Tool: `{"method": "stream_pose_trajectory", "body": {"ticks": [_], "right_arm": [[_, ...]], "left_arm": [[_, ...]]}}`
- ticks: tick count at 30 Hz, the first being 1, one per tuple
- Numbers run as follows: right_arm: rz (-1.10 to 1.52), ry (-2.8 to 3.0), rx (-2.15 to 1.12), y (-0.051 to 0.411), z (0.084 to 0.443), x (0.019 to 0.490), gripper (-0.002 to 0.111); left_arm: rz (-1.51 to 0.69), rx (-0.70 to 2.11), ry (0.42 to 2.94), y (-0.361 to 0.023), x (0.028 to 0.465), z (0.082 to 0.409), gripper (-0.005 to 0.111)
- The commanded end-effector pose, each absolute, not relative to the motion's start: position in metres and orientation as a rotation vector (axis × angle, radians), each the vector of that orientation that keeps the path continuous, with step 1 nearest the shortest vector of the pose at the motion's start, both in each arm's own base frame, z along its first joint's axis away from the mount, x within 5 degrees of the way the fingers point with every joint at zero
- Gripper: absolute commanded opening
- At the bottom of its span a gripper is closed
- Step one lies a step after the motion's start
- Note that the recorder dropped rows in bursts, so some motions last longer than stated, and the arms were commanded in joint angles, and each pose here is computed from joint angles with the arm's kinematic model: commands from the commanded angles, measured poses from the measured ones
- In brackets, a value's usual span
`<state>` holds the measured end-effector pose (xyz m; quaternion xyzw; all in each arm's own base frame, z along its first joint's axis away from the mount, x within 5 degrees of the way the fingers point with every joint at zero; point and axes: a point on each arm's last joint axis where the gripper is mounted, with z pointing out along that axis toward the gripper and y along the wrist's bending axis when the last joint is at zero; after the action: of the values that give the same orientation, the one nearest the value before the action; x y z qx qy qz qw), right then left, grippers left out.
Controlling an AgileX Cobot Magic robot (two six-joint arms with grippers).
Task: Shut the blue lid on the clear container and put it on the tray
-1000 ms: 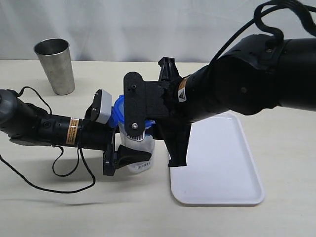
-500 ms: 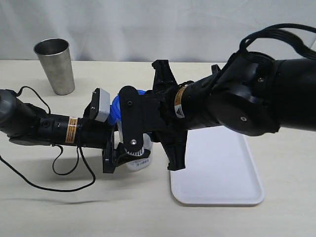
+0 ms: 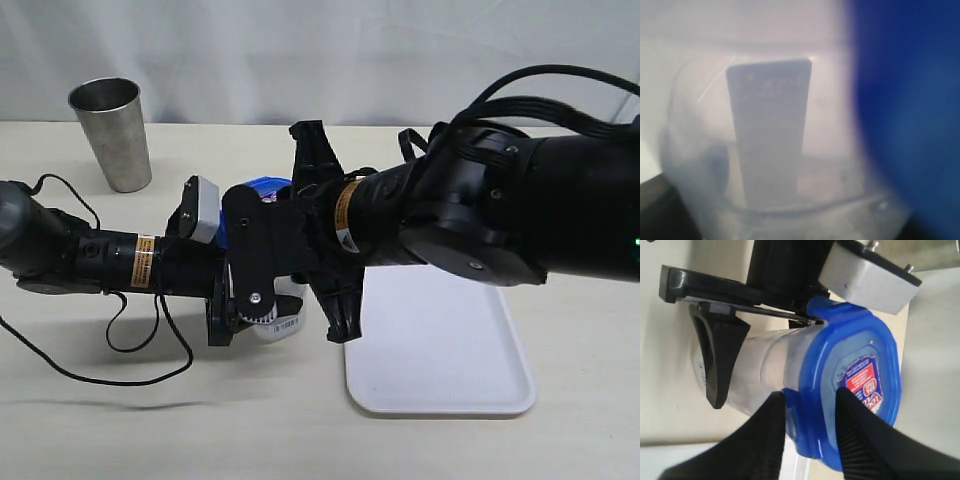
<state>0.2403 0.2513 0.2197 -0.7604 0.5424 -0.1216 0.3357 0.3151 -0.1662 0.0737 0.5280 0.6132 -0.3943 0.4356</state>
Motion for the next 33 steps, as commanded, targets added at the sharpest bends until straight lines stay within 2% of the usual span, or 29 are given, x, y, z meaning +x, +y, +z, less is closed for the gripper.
{"method": "stream_pose_trajectory", "body": {"ticks": [1, 5, 10, 19, 22, 24, 28, 33], "right_arm": [[-0.289, 1.716, -2.080, 0.239, 0.171, 0.232, 0.025], [-0.225, 1.783, -2.019, 0.237, 0.186, 0.227, 0.029], [-0.111, 1.875, -1.880, 0.237, 0.225, 0.221, 0.038], [0.162, 1.856, -1.794, 0.236, 0.302, 0.198, 0.038], [0.172, 1.798, -1.767, 0.234, 0.319, 0.197, 0.038], [0.187, 1.811, -1.719, 0.231, 0.326, 0.203, 0.038], [0.224, 1.915, -1.650, 0.224, 0.331, 0.229, 0.038], [0.209, 1.889, -1.825, 0.249, 0.321, 0.258, 0.038]], "left_arm": [[-1.063, 1.390, 1.400, -0.177, 0.304, 0.081, 0.000], [-1.032, 1.388, 1.388, -0.177, 0.306, 0.081, 0.000], [-0.981, 1.413, 1.377, -0.176, 0.308, 0.079, 0.000], [-0.807, 1.553, 1.214, -0.175, 0.309, 0.076, 0.000], [-0.726, 1.612, 1.113, -0.175, 0.309, 0.076, 0.000], [-0.667, 1.649, 1.048, -0.175, 0.309, 0.075, 0.000], [-0.628, 1.633, 1.072, -0.174, 0.313, 0.075, 0.000], [-0.623, 1.650, 1.075, -0.175, 0.312, 0.073, 0.000]]}}
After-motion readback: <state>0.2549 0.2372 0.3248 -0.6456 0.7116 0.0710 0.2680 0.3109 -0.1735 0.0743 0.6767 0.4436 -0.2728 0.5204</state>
